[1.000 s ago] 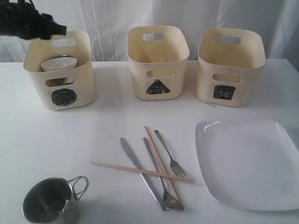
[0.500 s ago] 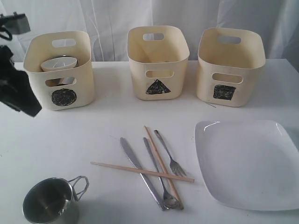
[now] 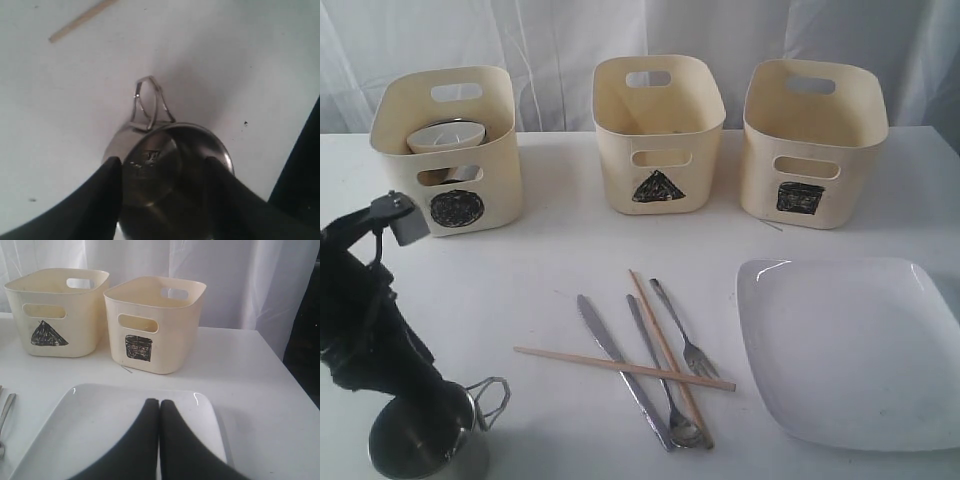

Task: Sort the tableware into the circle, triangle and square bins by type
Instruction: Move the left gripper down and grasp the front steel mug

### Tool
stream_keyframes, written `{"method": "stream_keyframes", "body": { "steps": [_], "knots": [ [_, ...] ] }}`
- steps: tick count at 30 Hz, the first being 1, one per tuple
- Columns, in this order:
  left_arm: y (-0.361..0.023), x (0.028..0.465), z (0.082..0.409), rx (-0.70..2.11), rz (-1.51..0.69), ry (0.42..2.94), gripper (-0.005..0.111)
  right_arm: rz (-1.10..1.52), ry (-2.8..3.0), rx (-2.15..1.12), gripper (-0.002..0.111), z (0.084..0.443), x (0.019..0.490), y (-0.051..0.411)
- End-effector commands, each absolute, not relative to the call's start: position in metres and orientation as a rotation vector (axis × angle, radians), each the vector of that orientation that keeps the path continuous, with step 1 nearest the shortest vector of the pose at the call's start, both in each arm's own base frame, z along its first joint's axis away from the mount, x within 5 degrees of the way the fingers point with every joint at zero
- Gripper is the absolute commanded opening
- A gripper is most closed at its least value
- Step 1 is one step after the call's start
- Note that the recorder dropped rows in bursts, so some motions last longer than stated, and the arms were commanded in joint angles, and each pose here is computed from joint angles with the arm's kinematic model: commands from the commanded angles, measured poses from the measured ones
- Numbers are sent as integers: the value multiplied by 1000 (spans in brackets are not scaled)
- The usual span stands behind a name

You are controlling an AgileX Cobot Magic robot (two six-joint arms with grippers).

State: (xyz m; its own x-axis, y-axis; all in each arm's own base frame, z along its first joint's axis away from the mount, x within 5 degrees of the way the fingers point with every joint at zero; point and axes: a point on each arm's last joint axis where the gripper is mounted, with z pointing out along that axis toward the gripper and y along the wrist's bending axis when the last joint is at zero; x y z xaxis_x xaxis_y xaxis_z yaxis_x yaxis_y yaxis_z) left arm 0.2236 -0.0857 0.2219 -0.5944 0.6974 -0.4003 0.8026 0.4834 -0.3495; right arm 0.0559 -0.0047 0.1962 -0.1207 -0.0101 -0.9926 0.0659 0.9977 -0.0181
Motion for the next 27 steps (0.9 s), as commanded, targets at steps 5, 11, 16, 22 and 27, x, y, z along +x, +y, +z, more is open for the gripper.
{"method": "stream_keyframes", "body": {
  "steps": [5,11,16,22,27],
  "knots": [
    [-81,212,181,1283,-661,2479,54,-70,1689,48,0,195,56,-5],
    [-77,212,168,1212,-570,2500,53,-70,1689,48,0,195,56,-5],
    [-80,217,172,1119,-596,2491,18,-70,1689,48,0,195,56,-5],
    [-82,226,181,1074,-606,2481,0,-70,1689,48,0,195,56,-5],
    [-84,232,200,1057,-584,2421,0,-70,1689,48,0,195,56,-5]
  ]
}}
